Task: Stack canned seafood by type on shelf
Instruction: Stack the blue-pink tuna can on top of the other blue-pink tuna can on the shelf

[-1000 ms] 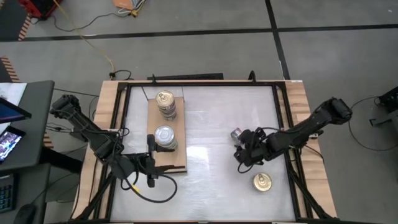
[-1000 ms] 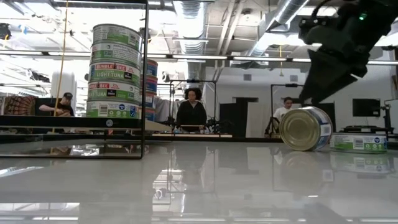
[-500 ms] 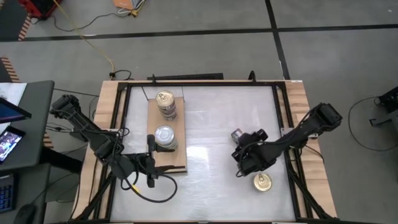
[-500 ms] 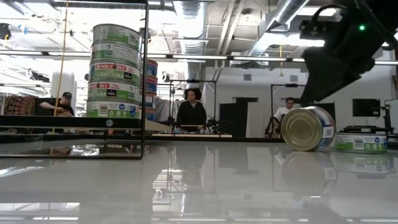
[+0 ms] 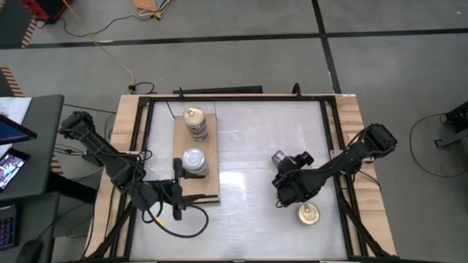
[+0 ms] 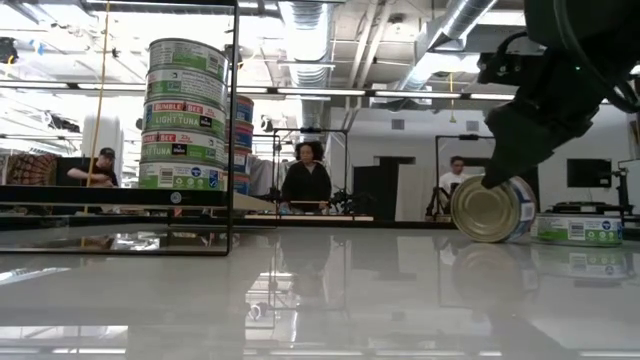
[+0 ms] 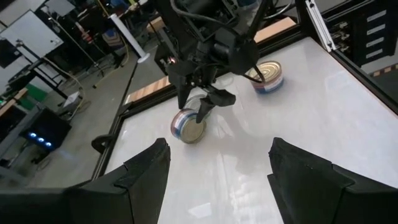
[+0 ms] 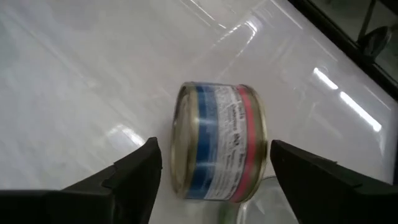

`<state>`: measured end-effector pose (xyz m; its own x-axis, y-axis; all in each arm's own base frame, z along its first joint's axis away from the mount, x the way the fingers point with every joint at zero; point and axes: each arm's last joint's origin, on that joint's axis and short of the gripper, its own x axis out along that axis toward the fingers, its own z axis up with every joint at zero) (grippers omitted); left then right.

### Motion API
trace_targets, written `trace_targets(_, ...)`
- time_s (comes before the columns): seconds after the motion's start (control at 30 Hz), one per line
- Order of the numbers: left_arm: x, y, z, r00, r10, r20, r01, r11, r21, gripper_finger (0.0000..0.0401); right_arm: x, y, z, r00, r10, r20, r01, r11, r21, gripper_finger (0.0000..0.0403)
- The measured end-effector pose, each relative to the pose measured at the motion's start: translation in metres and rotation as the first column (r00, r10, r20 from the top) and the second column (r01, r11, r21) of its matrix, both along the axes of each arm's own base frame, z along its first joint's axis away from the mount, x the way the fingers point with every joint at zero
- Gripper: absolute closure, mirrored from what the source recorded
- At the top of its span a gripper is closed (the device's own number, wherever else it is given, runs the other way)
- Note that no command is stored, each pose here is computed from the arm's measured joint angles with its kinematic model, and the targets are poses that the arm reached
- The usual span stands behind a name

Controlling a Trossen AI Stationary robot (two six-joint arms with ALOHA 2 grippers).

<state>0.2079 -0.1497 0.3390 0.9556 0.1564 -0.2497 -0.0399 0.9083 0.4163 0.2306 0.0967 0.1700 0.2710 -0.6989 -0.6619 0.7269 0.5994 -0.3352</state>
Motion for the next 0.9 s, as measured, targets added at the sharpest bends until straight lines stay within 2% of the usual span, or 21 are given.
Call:
trace_targets(0.27,0.0,-0.001,0.0,0.999,-0.034,-0.009,0.034,0.999,-0.015,0.0137,-0.005,0.001,0.008,1.0,0.011,0.021,-0.011,1.0,0.011,0.0033)
trace_targets(0.53,0.0,-0.001,0.0,0.999,-0.035,-0.008,0.035,0.999,-0.02,0.0137,-0.019,-0.009,0.015,1.0,-0.001,0.016,0.001,1.0,0.014,0.0041)
trace_targets(0.63,0.0,-0.001,0.0,0.999,-0.034,-0.008,0.034,0.999,-0.022,0.0137,-0.022,-0.014,0.009,0.998,0.001,0.06,-0.004,0.999,0.049,0.0049)
trace_targets(0.9,0.0,-0.001,0.0,0.999,-0.031,-0.007,0.031,0.999,-0.022,0.0137,-0.028,-0.034,-0.02,0.996,0.032,0.082,-0.042,0.991,0.123,0.0064)
